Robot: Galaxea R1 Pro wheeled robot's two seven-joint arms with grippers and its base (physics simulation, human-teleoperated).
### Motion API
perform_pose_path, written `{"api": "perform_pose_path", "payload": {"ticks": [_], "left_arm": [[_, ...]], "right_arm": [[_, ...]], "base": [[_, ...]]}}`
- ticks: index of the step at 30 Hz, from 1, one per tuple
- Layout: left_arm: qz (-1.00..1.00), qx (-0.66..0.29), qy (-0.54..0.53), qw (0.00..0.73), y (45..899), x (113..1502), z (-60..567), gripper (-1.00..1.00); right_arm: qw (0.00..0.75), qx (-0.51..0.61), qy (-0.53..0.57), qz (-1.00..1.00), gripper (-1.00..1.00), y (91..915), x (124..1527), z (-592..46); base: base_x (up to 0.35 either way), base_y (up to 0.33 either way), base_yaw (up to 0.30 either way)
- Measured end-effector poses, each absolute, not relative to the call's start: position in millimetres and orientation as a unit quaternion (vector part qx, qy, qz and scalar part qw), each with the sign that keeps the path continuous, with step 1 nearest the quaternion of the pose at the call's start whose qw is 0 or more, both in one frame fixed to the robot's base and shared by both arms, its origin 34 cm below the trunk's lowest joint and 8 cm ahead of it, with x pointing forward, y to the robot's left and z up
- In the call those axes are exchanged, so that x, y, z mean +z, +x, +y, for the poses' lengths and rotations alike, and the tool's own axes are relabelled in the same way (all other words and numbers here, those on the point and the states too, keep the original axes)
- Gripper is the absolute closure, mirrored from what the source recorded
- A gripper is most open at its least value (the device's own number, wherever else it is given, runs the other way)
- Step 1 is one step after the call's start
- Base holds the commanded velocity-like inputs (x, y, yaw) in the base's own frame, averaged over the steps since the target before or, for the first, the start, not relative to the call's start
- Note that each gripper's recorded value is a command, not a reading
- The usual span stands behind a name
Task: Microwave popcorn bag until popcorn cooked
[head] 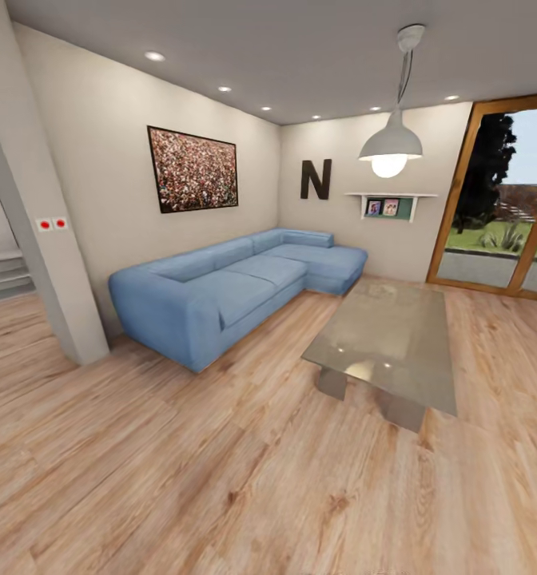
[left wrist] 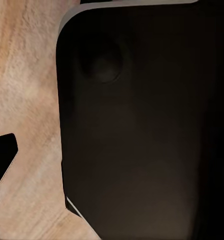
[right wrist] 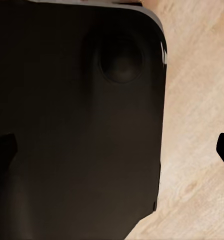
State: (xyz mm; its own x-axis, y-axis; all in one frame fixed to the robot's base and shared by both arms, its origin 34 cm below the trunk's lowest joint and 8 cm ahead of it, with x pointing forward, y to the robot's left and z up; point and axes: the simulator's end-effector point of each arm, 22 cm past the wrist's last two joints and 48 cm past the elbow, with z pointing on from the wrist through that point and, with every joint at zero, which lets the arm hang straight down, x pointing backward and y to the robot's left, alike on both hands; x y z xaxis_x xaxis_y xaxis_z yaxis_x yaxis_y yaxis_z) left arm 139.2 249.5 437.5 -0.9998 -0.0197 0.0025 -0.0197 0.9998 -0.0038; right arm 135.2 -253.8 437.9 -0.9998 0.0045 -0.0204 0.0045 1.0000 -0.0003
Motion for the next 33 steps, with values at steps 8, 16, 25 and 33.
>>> {"api": "perform_pose_path", "payload": {"ticks": [8, 16, 25, 33], "left_arm": [[-1.000, 0.002, 0.010, 0.001, 139.4, 437.5, 249.5, -1.00], [-1.000, 0.002, 0.010, 0.001, 139.6, 437.5, 249.5, -1.00], [-1.000, 0.002, 0.010, 0.000, 140.4, 437.5, 249.2, -1.00], [-1.000, 0.002, 0.010, 0.000, 140.1, 437.5, 248.6, -1.00]], "right_arm": [[0.020, -0.001, 0.003, 1.000, -1.00, 139.3, 438.0, -254.2], [0.019, -0.001, 0.004, 1.000, -1.00, 139.2, 438.0, -254.5], [0.019, 0.000, 0.004, 1.000, -1.00, 139.1, 438.0, -253.9], [0.020, -0.002, 0.003, 1.000, -1.00, 139.4, 438.0, -256.8]], "base": [[0.000, 0.000, -0.284], [0.000, 0.000, -0.285], [0.000, 0.000, -0.285], [0.000, 0.000, -0.285]]}}
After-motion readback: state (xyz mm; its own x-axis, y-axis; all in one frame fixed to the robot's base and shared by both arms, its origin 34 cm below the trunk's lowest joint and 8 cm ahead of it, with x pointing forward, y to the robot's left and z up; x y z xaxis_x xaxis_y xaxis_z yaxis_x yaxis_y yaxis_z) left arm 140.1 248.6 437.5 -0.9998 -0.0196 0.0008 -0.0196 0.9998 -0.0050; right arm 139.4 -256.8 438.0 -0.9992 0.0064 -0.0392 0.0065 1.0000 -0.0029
